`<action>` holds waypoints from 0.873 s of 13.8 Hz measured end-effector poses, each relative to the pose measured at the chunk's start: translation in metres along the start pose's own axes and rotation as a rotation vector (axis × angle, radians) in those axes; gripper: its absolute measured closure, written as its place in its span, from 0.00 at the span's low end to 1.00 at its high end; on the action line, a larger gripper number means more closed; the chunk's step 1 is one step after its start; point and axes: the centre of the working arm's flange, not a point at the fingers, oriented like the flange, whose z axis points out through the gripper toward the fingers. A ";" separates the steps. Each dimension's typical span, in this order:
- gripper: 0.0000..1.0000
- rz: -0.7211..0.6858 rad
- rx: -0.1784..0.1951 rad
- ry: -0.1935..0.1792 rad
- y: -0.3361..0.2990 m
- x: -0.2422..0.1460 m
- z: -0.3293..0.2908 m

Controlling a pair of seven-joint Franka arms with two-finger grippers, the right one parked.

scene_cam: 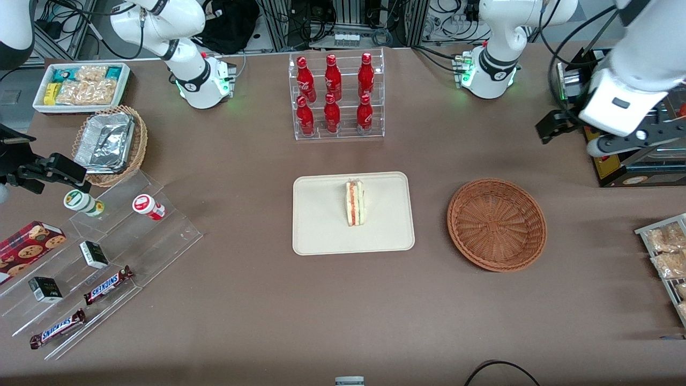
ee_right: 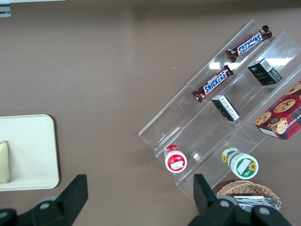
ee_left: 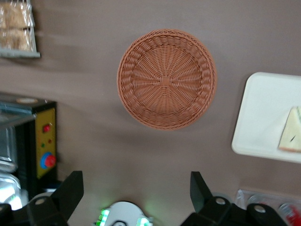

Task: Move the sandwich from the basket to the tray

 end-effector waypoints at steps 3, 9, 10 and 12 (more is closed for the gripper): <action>0.00 0.065 -0.016 0.006 -0.039 0.010 -0.003; 0.00 0.066 -0.018 0.009 -0.049 0.011 -0.006; 0.00 0.070 -0.017 0.008 -0.047 0.010 -0.007; 0.00 0.070 -0.016 0.006 -0.047 0.007 -0.010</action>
